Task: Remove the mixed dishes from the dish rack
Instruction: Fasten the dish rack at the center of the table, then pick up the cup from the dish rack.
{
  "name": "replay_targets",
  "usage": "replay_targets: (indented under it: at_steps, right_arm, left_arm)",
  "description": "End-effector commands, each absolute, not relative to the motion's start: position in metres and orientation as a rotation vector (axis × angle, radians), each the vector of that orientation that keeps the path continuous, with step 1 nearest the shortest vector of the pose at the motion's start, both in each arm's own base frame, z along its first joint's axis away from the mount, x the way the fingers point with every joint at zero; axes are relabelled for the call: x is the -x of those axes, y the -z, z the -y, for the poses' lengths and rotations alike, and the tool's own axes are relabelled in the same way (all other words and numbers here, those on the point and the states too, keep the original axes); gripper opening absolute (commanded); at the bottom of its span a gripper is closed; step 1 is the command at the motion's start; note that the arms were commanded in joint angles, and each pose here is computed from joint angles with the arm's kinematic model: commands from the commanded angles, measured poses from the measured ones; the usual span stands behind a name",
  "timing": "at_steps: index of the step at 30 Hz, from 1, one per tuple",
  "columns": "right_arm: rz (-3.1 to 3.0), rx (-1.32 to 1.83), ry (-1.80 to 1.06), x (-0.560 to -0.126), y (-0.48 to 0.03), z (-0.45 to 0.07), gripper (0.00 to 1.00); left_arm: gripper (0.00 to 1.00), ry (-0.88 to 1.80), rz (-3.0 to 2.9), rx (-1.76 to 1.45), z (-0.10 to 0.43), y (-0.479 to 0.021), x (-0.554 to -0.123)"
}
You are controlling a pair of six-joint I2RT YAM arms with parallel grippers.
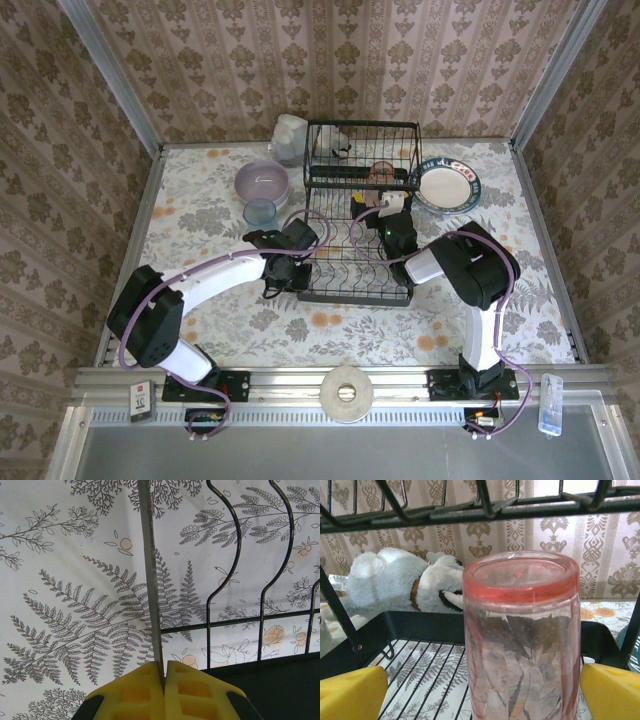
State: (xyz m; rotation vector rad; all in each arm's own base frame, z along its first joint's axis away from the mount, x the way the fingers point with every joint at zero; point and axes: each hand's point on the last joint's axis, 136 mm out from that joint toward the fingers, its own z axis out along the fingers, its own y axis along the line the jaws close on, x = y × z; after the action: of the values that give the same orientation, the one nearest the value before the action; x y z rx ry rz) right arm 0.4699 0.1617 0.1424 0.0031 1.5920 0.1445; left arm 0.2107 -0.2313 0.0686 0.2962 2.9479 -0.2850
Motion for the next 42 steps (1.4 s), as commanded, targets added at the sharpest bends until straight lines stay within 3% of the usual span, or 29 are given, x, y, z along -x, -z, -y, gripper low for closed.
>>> replay_targets:
  at_steps: [1, 27, 32, 37, 42]
  right_arm:
    - [-1.553, -0.054, -0.081, -0.480, -0.151, -0.149, 1.00]
    - [-1.500, -0.395, 0.188, -0.509, -0.150, -0.102, 0.93]
    - [-1.492, -0.431, 0.224, -0.515, -0.150, -0.099, 0.82]
    - [-1.493, -0.452, 0.266, -0.520, -0.152, -0.096, 0.81]
    - [-1.496, -0.415, 0.269, -0.521, -0.153, -0.100, 0.73]
  left_arm:
    - [0.00, 0.343, -2.993, -0.440, 0.243, -0.062, -0.193]
    - [0.00, 0.331, -3.003, -0.497, 0.245, -0.071, -0.186]
    - [0.00, 0.331, -3.006, -0.499, 0.245, -0.071, -0.185]
    - [0.00, 0.335, -3.008, -0.502, 0.246, -0.071, -0.185]
    - [0.00, 0.338, -3.006, -0.504, 0.247, -0.072, -0.185]
